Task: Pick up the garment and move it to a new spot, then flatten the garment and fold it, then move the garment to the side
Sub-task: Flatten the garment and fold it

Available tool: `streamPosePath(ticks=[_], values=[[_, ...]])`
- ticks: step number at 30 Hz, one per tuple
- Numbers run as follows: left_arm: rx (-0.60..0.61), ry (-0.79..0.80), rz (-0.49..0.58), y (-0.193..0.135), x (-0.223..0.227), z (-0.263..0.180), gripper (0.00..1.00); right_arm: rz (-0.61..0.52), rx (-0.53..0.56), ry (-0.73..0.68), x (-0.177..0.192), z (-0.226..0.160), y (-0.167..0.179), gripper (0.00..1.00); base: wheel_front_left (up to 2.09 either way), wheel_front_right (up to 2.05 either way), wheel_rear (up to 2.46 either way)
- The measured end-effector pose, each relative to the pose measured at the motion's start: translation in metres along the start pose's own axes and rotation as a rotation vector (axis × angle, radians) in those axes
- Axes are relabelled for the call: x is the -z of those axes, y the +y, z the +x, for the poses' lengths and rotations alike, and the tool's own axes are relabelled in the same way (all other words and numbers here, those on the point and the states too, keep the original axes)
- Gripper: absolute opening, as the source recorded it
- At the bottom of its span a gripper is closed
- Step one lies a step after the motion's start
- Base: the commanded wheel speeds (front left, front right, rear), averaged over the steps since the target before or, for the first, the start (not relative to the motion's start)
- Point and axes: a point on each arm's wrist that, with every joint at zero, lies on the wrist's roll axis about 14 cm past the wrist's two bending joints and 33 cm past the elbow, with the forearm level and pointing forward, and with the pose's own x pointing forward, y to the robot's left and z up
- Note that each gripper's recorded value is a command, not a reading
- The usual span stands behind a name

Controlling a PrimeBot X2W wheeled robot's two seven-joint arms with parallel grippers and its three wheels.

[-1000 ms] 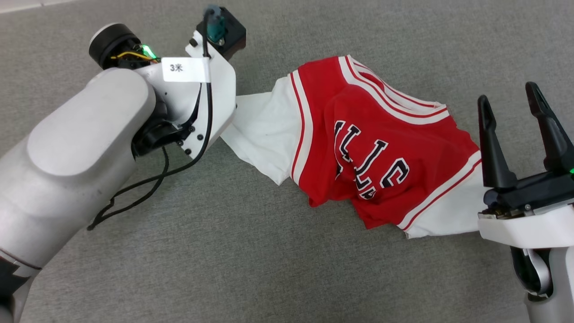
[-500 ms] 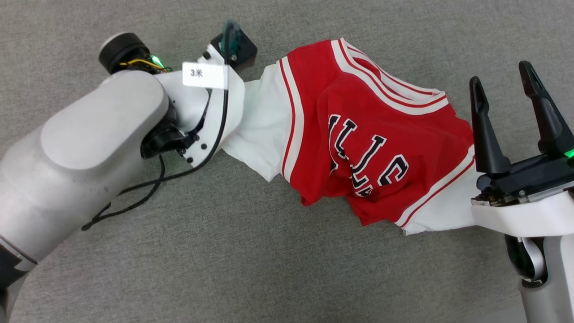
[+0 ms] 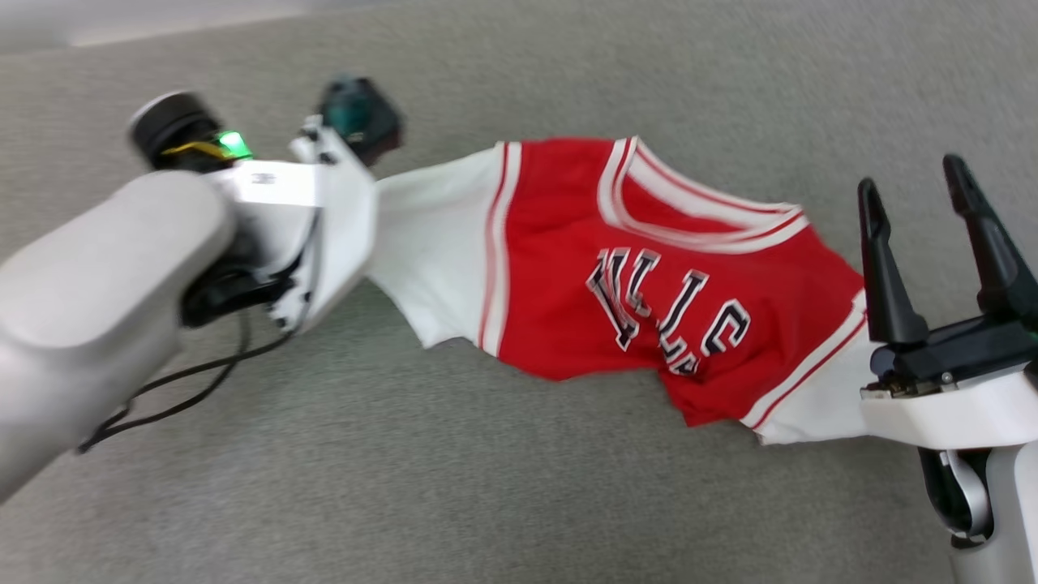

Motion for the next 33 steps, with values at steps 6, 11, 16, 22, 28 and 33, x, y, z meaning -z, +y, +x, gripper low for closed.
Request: streamPosePath(ticks=[6, 11, 16, 22, 28, 33], values=[[-0.110, 0.072, -0.135, 0.028, 0.061, -0.053, 0.00, 0.031, -0.045, -0.027, -0.010, 0.002, 0.018, 1.00, 0.00, 0.00, 0.00], [-0.187, 0.127, -0.284, 0.042, 0.111, -0.078, 0.00, 0.046, -0.079, -0.046, -0.015, 0.006, 0.030, 1.00, 0.00, 0.00, 0.00], [-0.219, 0.168, -0.378, 0.049, 0.143, -0.069, 0.00, 0.043, -0.089, -0.018, -0.005, 0.006, 0.031, 1.00, 0.00, 0.00, 0.00], [-0.230, 0.221, -0.453, 0.053, 0.169, -0.045, 0.00, 0.029, -0.070, 0.025, 0.009, 0.002, 0.022, 1.00, 0.00, 0.00, 0.00], [-0.263, 0.157, -0.446, 0.058, 0.163, -0.032, 1.00, 0.017, -0.050, 0.039, 0.010, -0.004, 0.013, 1.00, 0.00, 0.00, 0.00], [-0.384, -0.081, -0.330, 0.078, 0.125, -0.050, 1.00, 0.015, -0.036, 0.009, -0.004, -0.008, 0.009, 1.00, 0.00, 0.00, 0.00]])
